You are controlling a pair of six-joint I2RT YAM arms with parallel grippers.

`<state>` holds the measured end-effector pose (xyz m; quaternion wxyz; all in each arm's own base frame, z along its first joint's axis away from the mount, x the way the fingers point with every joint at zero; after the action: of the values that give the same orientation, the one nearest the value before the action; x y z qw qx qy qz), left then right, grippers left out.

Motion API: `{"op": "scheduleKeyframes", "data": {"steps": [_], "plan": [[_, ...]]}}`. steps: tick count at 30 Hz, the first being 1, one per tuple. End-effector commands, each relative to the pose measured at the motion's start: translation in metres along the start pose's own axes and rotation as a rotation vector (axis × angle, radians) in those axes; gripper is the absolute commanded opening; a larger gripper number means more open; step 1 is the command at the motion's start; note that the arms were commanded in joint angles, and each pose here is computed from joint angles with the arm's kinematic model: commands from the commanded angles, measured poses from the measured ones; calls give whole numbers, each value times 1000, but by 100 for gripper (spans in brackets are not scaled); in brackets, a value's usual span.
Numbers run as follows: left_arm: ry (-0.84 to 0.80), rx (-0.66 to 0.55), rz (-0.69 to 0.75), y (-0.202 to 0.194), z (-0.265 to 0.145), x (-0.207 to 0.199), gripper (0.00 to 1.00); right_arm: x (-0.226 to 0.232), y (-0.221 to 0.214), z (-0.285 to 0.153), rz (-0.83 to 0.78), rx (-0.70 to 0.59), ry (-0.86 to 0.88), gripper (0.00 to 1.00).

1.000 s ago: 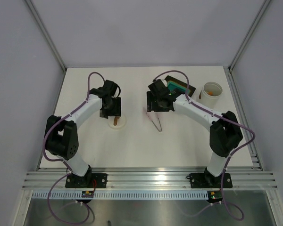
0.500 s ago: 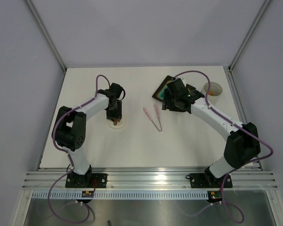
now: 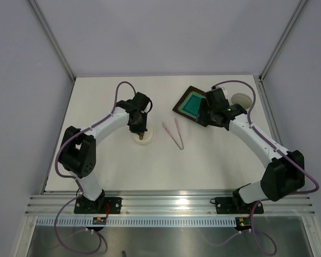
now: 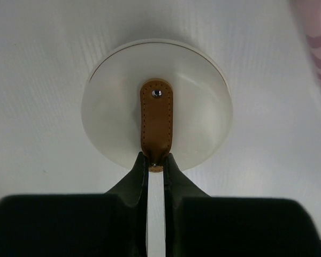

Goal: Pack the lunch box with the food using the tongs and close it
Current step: Pick up the box lid from the center of the board, then place the box lid at the center of the board.

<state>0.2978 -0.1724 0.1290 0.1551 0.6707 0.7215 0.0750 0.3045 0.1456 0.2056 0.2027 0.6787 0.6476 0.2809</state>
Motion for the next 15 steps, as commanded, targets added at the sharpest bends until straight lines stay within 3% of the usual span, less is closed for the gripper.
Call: {"op": "scheduleKeyframes", "data": {"steps": [1, 12, 15], "plan": [[-105, -114, 34, 12, -48, -29, 0, -25, 12, -17, 41, -68, -56, 70], [-319, -144, 251, -9, -102, -141, 0, -112, 16, -36, 286, -68, -207, 71], [-322, -99, 318, -21, -88, -169, 0, -122, 14, -44, 337, -96, -210, 72]]}}
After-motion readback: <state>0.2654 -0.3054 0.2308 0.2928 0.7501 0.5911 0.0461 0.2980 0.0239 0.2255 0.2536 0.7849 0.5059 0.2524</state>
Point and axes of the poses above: each gripper's point midway between its finger pads, its own z axis out along the fingers, its own x axis along the line the jaws close on, y = z × x, the point moved 6 cm from there along -z, back along the fingers, and after that the axes turned 8 degrees about -z, right-handed, at the moved point
